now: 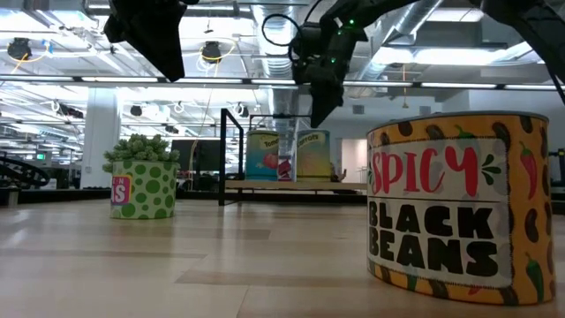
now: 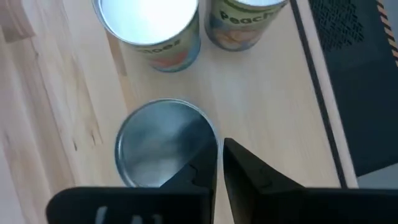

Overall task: Pick and place cans onto a shelf
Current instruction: Put the canned carrots on the shelf

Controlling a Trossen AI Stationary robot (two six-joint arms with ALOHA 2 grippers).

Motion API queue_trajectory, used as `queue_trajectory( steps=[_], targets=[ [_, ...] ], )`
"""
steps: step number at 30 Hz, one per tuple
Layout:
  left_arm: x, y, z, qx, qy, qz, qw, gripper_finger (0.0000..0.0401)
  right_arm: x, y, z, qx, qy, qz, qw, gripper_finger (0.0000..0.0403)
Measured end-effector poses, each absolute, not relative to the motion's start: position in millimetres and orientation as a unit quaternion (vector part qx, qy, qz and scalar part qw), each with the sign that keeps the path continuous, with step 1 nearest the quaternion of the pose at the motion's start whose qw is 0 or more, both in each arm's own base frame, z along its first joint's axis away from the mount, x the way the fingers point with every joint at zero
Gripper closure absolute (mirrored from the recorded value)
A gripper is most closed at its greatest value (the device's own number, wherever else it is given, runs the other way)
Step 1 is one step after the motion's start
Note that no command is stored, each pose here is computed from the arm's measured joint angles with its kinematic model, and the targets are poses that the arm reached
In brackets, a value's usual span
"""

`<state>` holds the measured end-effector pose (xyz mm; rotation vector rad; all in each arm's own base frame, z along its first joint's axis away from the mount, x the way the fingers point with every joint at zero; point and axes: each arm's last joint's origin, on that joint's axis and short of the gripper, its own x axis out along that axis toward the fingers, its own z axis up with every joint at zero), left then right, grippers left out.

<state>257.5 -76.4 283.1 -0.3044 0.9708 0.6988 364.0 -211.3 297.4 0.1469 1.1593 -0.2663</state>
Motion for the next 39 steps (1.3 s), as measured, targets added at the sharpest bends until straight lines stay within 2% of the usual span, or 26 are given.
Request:
queue_trajectory(
  steps=[7, 12, 17, 25, 32, 39],
  targets=[
    [258, -76, 283, -0.139, 0.457, 0.325, 0.816, 0.0336, 361, -210, 299, 0.07, 0.552, -0.126, 0.821, 0.0351],
    [258, -76, 283, -0.142, 0.455, 0.327, 0.816, 0.0336, 349, -203, 306, 0.051, 0.593, -0.162, 0.787, 0.0355],
    [258, -76, 283, -0.138, 0.457, 0.325, 0.816, 0.0336, 334, -189, 311, 0.091, 0.637, -0.157, 0.749, 0.0371],
    [258, -76, 283, -0.133, 0.455, 0.326, 0.818, 0.0336, 342, -165, 274, 0.12, 0.666, -0.1, 0.73, 0.0388],
    [258, -76, 283, -0.127, 0.458, 0.323, 0.819, 0.0336, 349, -165, 257, 0.123, 0.646, -0.112, 0.745, 0.0377],
    [258, -76, 283, -0.125, 0.458, 0.322, 0.819, 0.0336, 354, -169, 258, 0.121, 0.62, -0.122, 0.766, 0.0387]
  ],
)
